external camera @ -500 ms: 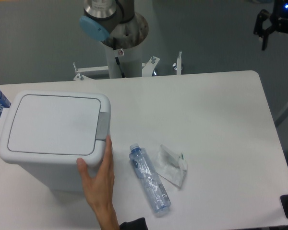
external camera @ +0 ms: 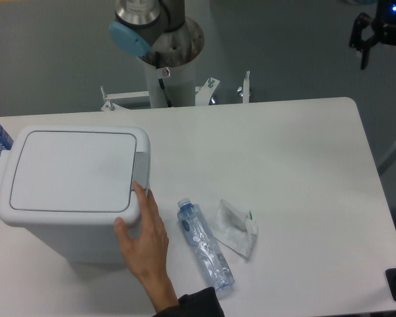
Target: Open the trash can
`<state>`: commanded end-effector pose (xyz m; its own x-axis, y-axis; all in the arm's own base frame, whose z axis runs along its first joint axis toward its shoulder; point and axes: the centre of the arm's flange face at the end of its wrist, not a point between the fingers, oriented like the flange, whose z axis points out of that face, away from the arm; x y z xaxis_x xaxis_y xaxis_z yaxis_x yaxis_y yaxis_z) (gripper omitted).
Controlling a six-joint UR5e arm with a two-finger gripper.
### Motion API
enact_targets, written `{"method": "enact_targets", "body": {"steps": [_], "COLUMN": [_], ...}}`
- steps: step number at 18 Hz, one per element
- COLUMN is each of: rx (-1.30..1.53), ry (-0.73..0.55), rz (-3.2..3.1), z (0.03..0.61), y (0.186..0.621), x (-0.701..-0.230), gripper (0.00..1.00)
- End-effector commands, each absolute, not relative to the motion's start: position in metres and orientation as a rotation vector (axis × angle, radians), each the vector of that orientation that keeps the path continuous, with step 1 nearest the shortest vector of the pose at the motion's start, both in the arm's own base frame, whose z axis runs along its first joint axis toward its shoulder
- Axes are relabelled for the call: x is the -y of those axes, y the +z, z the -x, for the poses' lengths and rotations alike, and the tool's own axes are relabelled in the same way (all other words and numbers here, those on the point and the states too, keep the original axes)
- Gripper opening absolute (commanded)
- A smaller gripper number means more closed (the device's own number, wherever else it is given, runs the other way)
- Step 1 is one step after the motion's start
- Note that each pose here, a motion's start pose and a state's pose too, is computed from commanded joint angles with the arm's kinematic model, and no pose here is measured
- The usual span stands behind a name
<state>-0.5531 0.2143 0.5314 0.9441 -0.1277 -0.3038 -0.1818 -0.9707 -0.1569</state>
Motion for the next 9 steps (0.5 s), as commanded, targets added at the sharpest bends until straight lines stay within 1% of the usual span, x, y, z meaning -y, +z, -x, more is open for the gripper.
{"method": "enact_targets", "body": {"steps": [2,6,9], "rx": [-0.156,-0.063,0.043], "ry": [0.456,0.445,0.455], "rz": [2.903,2.887,2.853], "z": [0.553,0.546,0.539], "y": [0.536,0.536,0.539], "x": [-0.22,-0.241,-0.263], "gripper": [1.0,1.0,1.0]}}
